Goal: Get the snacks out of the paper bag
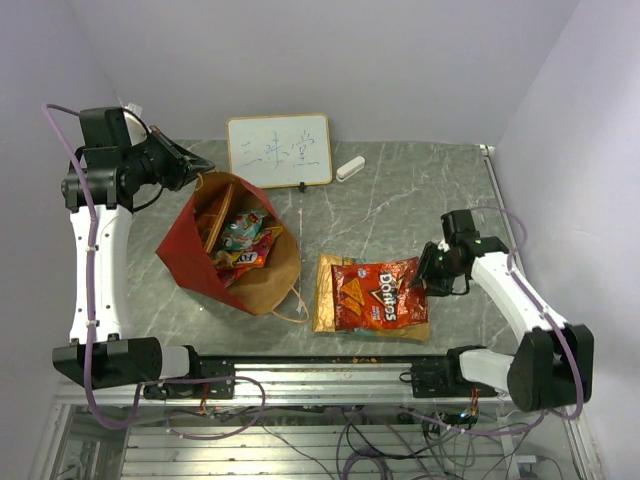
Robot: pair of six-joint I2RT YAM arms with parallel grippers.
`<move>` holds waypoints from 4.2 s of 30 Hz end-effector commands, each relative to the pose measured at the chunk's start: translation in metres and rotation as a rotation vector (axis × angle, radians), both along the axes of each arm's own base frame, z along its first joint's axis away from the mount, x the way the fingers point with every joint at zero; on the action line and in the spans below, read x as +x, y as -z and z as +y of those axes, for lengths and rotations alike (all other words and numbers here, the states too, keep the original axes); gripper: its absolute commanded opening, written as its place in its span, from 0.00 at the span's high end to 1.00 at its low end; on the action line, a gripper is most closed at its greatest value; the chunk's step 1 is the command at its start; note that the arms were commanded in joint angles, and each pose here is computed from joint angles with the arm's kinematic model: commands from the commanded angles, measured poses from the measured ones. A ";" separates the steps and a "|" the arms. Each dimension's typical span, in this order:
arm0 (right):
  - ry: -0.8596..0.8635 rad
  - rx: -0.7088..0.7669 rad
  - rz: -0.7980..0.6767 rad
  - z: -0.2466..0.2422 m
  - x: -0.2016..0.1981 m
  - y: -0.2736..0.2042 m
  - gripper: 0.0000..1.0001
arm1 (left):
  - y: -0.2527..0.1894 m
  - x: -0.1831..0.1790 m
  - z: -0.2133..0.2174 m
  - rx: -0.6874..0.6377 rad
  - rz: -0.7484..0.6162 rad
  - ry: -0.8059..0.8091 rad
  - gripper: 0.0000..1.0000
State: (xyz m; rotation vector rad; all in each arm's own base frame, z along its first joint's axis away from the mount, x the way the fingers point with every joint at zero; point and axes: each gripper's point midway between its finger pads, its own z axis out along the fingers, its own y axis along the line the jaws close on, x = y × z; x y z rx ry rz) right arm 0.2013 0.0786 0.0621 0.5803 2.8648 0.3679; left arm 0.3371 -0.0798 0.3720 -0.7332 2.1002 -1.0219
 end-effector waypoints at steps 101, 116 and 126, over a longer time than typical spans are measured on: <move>-0.087 0.416 -0.811 0.484 0.089 -0.124 0.92 | 0.005 -0.043 -0.021 -0.092 0.138 0.246 0.93; -0.174 0.424 -0.824 0.431 0.077 -0.181 1.00 | 0.008 -0.034 0.005 -0.061 0.109 0.112 0.93; -0.267 0.500 -0.837 0.401 0.082 -0.244 1.00 | 0.008 -0.024 0.013 -0.077 0.084 0.043 0.93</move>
